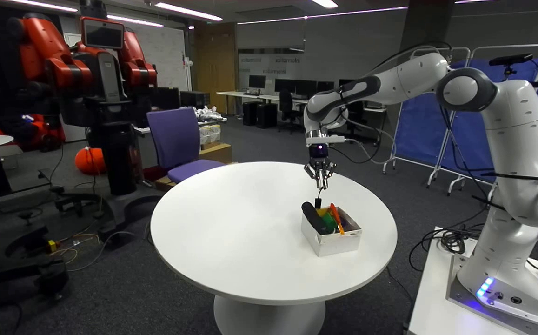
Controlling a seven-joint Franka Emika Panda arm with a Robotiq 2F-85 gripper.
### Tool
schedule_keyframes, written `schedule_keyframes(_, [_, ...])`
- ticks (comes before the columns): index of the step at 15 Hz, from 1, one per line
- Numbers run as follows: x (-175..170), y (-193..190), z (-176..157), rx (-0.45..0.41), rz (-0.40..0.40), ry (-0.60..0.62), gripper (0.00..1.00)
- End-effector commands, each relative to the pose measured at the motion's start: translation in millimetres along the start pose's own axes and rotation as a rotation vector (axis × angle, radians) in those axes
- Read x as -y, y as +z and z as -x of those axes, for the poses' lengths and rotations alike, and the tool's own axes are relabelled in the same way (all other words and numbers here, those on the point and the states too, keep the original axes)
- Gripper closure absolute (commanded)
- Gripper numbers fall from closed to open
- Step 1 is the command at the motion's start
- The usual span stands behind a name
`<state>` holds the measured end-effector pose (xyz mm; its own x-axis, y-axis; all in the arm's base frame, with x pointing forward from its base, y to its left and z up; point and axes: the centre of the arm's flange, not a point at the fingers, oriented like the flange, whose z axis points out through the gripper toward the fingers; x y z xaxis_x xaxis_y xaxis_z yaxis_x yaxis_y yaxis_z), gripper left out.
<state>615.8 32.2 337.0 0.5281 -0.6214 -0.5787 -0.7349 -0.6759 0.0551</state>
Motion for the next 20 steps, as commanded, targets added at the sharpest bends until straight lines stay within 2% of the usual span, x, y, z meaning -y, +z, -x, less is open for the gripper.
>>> schedule_keyframes(1, [8, -2, 6, 0.037, 0.015, 0.046, 0.96])
schedule_keyframes(7, [12, 10, 8, 0.052, 0.051, 0.081, 0.96])
schedule_keyframes(16, [19, 22, -20, 0.043, 0.079, 0.081, 0.96])
schedule_keyframes(17, [19, 23, -22, 0.040, 0.080, 0.081, 0.58])
schedule_keyframes(18, [19, 24, -22, 0.038, 0.079, 0.081, 0.56])
schedule_keyframes(20, [19, 25, -22, 0.039, 0.081, 0.077, 0.41])
